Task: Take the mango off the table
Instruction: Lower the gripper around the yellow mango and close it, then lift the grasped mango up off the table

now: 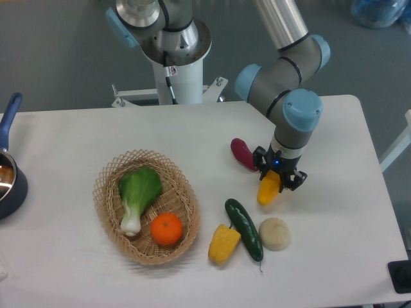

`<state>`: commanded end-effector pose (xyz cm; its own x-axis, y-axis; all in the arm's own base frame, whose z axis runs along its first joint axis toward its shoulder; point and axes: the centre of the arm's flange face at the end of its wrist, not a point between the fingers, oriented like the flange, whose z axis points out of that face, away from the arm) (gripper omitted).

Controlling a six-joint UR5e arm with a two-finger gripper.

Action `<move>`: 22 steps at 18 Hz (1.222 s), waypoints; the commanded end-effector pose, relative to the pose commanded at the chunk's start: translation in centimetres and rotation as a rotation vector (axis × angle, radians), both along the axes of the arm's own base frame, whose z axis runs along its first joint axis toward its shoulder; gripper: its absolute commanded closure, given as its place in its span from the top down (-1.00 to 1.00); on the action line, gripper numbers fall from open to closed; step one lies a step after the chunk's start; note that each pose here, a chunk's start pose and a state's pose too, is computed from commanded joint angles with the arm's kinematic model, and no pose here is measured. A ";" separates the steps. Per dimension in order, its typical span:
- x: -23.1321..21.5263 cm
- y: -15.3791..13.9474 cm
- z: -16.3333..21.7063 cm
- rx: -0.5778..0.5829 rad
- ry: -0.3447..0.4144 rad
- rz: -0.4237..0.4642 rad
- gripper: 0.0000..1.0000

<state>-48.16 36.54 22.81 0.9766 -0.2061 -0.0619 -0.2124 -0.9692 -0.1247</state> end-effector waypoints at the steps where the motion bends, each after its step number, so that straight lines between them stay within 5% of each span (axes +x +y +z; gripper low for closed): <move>1: -0.3 0.0 1.2 0.009 0.020 0.002 -0.81; 9: -1.2 2.2 12.7 0.323 0.107 -0.020 -0.80; 12: -2.3 0.2 16.6 0.382 0.137 0.068 -0.80; 22: -4.6 -0.9 21.0 0.534 0.120 0.174 -0.79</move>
